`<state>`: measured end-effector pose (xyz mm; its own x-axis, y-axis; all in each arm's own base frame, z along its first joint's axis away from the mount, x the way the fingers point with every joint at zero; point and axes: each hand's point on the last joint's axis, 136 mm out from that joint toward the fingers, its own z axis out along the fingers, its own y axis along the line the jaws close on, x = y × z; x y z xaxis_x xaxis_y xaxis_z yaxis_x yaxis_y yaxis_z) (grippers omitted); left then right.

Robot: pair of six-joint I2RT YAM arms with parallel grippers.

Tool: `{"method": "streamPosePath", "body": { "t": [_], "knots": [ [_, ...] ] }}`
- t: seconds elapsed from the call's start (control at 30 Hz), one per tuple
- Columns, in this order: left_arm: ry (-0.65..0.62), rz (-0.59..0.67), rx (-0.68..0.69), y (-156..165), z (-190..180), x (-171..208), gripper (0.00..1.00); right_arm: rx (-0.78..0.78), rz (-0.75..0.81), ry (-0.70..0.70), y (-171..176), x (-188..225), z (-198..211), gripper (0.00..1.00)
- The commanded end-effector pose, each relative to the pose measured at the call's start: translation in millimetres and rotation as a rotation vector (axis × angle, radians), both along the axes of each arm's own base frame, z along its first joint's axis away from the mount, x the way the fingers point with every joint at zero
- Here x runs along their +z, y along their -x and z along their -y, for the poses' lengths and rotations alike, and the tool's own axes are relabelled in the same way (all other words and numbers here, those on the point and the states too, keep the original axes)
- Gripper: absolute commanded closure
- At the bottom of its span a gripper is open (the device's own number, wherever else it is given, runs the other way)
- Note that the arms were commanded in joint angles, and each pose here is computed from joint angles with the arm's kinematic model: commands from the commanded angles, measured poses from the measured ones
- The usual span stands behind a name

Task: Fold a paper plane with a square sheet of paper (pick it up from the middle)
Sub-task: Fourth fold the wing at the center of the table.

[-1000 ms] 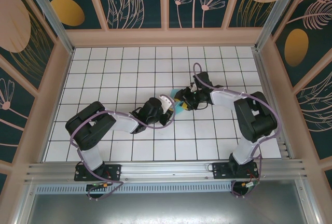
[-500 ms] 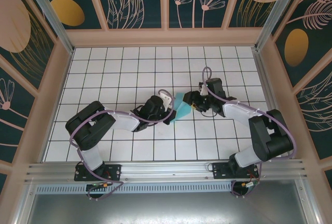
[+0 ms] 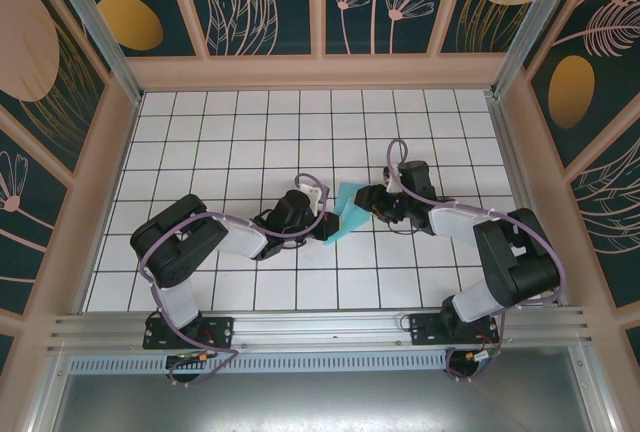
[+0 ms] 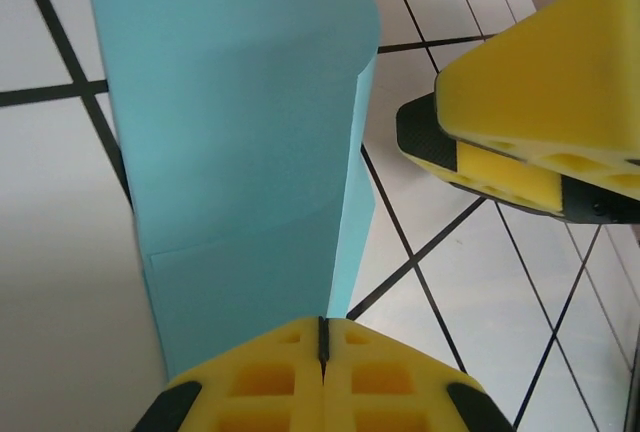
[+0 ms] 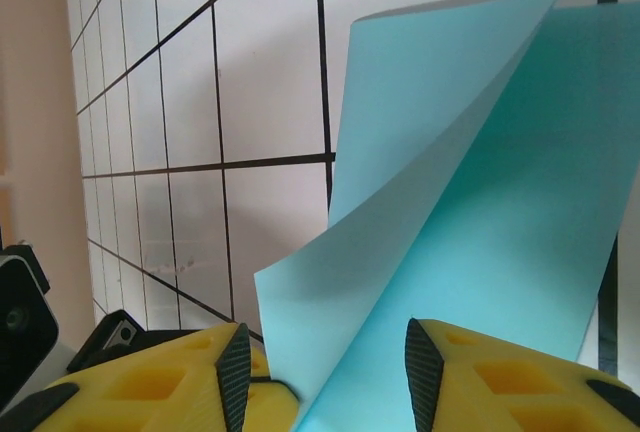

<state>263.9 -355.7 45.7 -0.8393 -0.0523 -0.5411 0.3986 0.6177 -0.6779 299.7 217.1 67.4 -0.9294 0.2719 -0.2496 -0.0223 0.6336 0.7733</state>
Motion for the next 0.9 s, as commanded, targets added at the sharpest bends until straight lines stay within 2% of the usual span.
{"method": "streamPosePath", "body": {
  "t": [0.0,0.17,0.5,0.7,0.87],
  "knots": [
    [0.092,-0.029,0.039,-1.1,1.9,7.7,1.00,0.041,0.018,-0.030,-1.0,-4.5,-5.1,0.54],
    [0.129,-0.051,0.064,-2.3,1.9,9.4,1.00,0.092,-0.012,-0.060,-0.1,-9.8,-14.6,0.54],
    [0.134,-0.098,0.100,-4.4,0.3,1.5,1.00,0.088,-0.067,-0.016,-5.3,-28.3,-14.3,0.54],
    [0.147,-0.130,0.097,-3.3,3.1,-1.9,0.96,0.077,-0.105,0.029,-5.6,-41.5,-12.1,0.54],
    [0.147,-0.137,0.087,-3.3,6.2,-2.5,0.88,0.070,-0.134,0.082,-3.7,-52.9,-9.7,0.54]
  ]
}}
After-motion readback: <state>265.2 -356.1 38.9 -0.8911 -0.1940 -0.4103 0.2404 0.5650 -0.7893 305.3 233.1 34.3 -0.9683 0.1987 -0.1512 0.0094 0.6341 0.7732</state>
